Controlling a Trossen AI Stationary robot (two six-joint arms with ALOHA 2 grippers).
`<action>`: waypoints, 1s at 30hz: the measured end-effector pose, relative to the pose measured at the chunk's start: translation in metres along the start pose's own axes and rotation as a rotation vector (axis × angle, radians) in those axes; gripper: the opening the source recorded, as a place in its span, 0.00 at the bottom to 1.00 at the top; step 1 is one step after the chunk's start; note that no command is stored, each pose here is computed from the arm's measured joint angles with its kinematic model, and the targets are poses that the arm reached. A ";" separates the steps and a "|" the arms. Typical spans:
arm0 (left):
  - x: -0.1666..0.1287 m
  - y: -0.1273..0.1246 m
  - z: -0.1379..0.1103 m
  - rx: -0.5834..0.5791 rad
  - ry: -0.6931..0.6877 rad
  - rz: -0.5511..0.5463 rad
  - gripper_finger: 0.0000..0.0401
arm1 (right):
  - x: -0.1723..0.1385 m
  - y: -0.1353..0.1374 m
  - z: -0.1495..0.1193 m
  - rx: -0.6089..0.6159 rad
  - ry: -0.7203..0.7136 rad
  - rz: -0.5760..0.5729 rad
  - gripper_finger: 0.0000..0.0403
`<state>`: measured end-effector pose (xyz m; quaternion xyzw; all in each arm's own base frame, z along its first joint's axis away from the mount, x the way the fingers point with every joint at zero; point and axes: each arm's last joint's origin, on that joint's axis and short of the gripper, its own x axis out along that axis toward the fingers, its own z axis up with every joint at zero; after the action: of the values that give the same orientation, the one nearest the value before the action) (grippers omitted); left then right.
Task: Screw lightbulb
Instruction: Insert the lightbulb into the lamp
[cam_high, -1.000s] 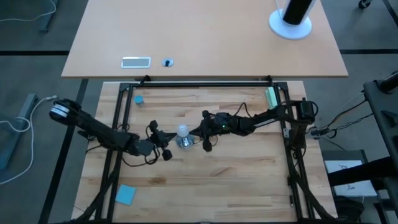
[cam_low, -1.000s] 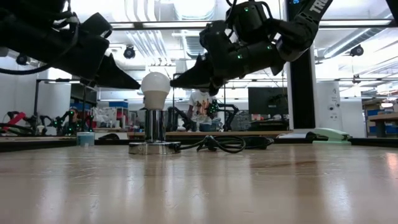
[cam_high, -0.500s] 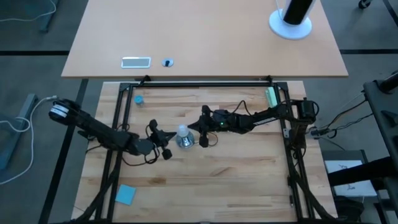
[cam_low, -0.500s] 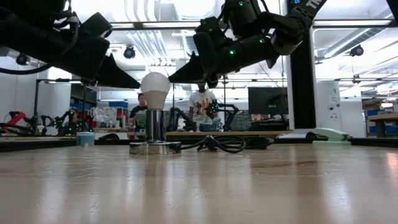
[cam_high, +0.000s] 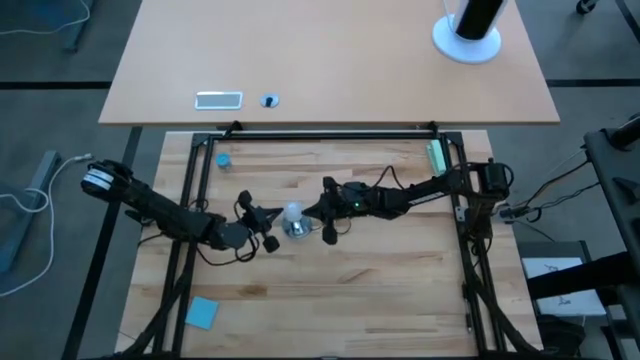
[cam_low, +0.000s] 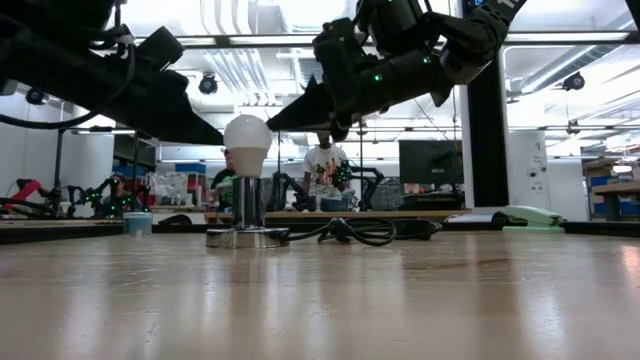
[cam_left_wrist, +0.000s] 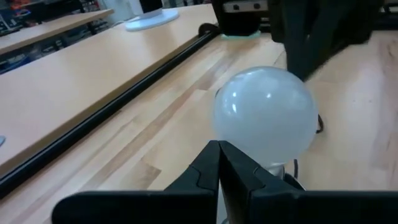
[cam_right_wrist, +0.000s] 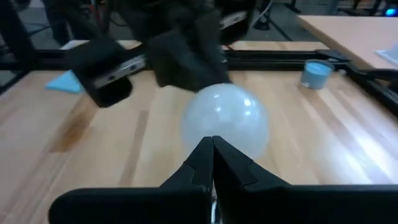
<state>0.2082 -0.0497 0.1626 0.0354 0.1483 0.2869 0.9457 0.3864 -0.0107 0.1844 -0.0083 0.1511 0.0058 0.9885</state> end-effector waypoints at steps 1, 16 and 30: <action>0.000 0.000 0.000 -0.005 0.000 0.003 0.00 | 0.000 0.001 0.000 -0.001 0.004 0.003 0.00; -0.015 -0.002 0.009 -0.016 -0.015 -0.143 0.00 | -0.005 -0.004 -0.003 -0.027 0.084 -0.131 0.00; -0.011 -0.003 0.004 -0.013 0.004 -0.112 0.00 | -0.005 -0.002 0.003 -0.036 0.020 -0.081 0.00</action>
<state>0.2022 -0.0586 0.1684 0.0203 0.1504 0.2344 0.9602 0.3830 -0.0130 0.1886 -0.0321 0.1602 -0.0315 0.9861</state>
